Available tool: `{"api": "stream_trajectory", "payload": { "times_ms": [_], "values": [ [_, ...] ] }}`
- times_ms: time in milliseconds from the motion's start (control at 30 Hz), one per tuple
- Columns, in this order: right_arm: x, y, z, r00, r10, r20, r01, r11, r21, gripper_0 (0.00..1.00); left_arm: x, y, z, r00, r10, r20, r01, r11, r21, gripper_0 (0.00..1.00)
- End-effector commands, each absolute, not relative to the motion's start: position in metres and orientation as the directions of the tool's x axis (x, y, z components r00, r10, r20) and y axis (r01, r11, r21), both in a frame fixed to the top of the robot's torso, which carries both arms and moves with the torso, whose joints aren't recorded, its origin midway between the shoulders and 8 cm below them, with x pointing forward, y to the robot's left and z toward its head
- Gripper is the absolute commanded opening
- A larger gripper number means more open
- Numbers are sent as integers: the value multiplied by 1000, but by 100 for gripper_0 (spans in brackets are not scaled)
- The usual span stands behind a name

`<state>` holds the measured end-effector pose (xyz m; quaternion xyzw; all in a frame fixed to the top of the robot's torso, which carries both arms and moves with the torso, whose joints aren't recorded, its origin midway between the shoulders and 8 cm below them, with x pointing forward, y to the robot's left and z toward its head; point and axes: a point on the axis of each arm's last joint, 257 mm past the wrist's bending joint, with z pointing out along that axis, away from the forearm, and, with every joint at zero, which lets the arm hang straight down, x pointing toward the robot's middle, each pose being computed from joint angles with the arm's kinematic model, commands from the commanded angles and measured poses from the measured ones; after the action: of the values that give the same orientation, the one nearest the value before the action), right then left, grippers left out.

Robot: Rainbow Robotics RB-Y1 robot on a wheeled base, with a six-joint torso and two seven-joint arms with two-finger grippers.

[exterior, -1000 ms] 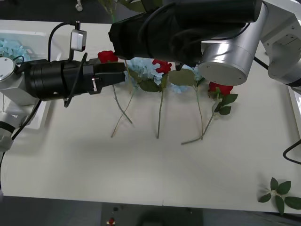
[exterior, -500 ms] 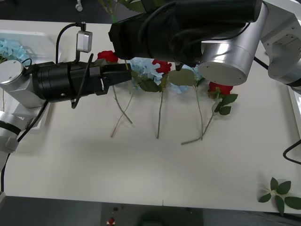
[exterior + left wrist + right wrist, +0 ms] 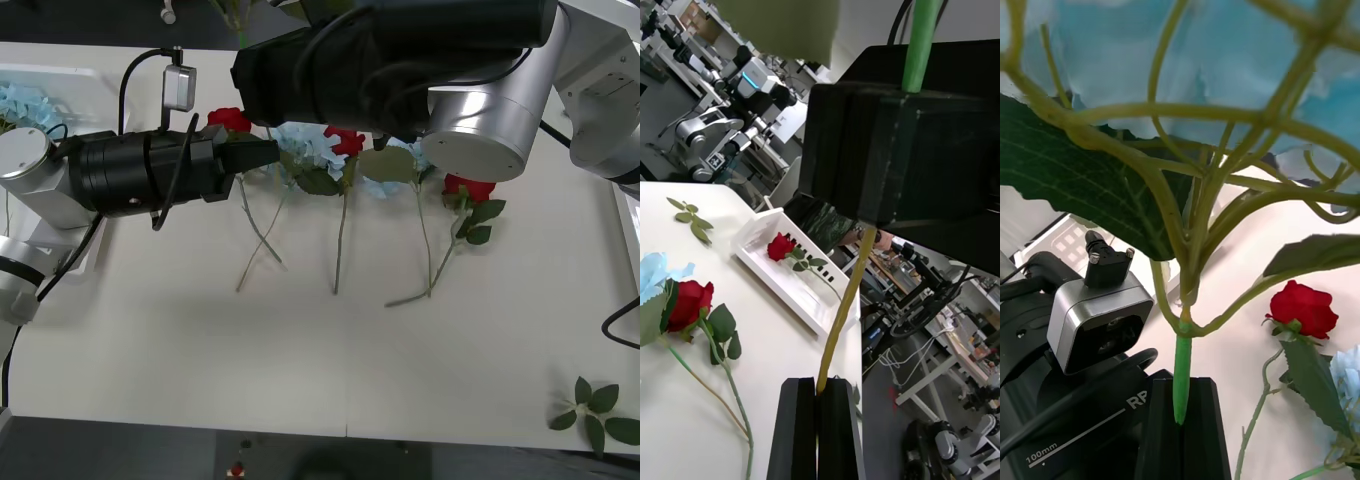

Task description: Put the red flowers into the right box and the blue flowers into the left box

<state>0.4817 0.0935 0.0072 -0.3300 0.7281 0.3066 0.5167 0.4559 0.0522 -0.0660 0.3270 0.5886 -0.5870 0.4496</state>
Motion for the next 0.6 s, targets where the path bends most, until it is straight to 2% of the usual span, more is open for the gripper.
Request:
{"api": "stream_trajectory", "payload": {
  "times_ms": [33,133,167,200,233,267,600],
  "values": [
    [473,107,35,-217,-133,-967,-814,571,104,0,455,56,-48,-299,-148,-943,943,105,-316,0],
    [473,107,35,-217,-133,-967,-814,571,104,0,455,56,-47,-298,-149,-943,943,104,-315,0],
    [473,107,35,-217,-133,-967,-814,571,104,20,455,56,-47,-297,-149,-943,944,104,-313,0],
    [473,107,35,-217,-133,-967,-814,571,104,53,455,56,-47,-297,-149,-943,944,104,-313,0],
    [473,107,35,-217,-133,-967,-814,571,104,71,455,56,-47,-295,-148,-944,944,104,-312,0],
    [473,107,35,-217,-133,-967,-814,571,104,100,455,56,-47,-295,-148,-944,944,104,-312,0],
    [473,107,35,-217,-133,-967,-814,571,104,100,455,56,-47,-288,-149,-946,947,105,-305,0]
  ]
}}
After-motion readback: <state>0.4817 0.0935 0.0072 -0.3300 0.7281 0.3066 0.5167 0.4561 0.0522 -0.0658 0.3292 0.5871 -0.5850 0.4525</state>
